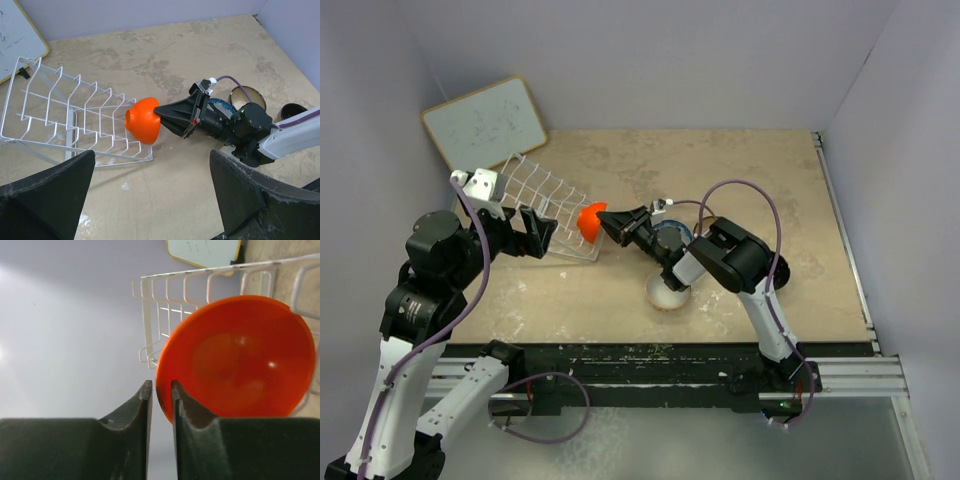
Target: Load the bowls into the dish rack
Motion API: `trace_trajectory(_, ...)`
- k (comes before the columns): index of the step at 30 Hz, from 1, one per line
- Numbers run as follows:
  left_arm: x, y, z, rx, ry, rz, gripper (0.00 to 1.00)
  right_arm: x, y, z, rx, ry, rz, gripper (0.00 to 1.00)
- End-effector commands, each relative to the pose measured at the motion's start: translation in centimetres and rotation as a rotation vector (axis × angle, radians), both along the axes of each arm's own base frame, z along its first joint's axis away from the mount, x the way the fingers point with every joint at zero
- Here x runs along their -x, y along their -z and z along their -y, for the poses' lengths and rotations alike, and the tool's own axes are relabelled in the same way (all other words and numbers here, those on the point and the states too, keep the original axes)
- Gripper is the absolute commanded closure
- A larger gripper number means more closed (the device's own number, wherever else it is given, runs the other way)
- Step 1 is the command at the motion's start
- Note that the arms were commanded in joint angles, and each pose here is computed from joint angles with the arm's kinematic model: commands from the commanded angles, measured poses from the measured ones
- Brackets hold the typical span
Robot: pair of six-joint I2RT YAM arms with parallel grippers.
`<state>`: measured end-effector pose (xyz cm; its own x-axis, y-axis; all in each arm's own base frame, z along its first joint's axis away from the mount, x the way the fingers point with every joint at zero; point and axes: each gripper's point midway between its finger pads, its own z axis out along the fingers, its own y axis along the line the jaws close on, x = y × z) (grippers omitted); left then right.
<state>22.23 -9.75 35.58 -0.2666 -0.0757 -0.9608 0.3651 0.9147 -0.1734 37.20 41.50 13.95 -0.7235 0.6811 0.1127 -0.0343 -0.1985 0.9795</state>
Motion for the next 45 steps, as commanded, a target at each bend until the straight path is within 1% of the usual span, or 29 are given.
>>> trace_trajectory(1, -0.2, -1.0, 0.6, 0.035, 0.021, 0.040, 0.01, 1.5, -5.6, 1.5, -0.124, 0.006, 0.131, 0.71)
trace_trajectory(2, -0.3, -1.1, 0.6, 0.035, 0.021, 0.041, 0.01, 1.5, -5.7, 1.6, -0.116, 0.014, 0.130, 0.69)
trace_trajectory(7, -0.3, -1.2, 0.7, 0.040, 0.024, 0.044, 0.01, 1.9, -5.7, 1.9, -0.087, 0.014, 0.118, 0.69)
trace_trajectory(12, -0.2, -1.1, 0.8, 0.043, 0.026, 0.042, 0.01, 2.2, -5.6, 2.3, -0.063, 0.025, 0.104, 0.65)
trace_trajectory(16, -0.1, -1.1, 0.7, 0.044, 0.025, 0.045, 0.01, 2.2, -5.4, 2.2, 0.003, 0.021, 0.083, 0.65)
trace_trajectory(24, 0.0, -1.3, 0.7, 0.042, 0.026, 0.051, 0.01, 2.2, -3.9, 1.4, 0.010, -0.018, 0.040, 0.66)
trace_trajectory(27, 0.0, -1.3, 0.6, 0.038, 0.023, 0.052, 0.01, 2.3, -4.5, 1.9, 0.057, 0.004, 0.061, 0.66)
trace_trajectory(30, -0.2, -1.3, 0.6, 0.036, 0.021, 0.051, 0.01, 2.6, -6.1, 2.2, 0.160, 0.028, 0.109, 0.66)
trace_trajectory(33, -0.2, -1.3, 0.6, 0.036, 0.020, 0.051, 0.01, 2.6, -7.3, 3.1, 0.302, 0.064, 0.146, 0.65)
trace_trajectory(34, -0.2, -1.3, 0.6, 0.037, 0.020, 0.051, 0.01, 2.4, -7.4, 3.4, 0.363, 0.079, 0.153, 0.64)
trace_trajectory(37, -0.1, -1.5, 0.6, 0.038, 0.021, 0.057, 0.01, 1.9, -8.7, 4.3, 0.554, 0.122, 0.205, 0.55)
trace_trajectory(39, 0.1, -1.6, 0.5, 0.040, 0.022, 0.061, 0.01, 1.8, -8.5, 4.6, 0.689, 0.101, 0.222, 0.47)
trace_trajectory(40, 0.1, -1.8, 0.5, 0.040, 0.024, 0.065, 0.01, 1.5, -9.5, 4.5, 0.746, 0.093, 0.250, 0.44)
trace_trajectory(43, 0.4, -2.1, 0.3, 0.037, 0.015, 0.070, 0.01, 1.2, -8.4, 4.7, 0.985, 0.016, 0.290, 0.40)
trace_trajectory(45, 0.5, -2.2, -0.1, 0.034, 0.000, 0.072, 0.01, 0.9, -7.2, 5.0, 1.118, -0.038, 0.293, 0.39)
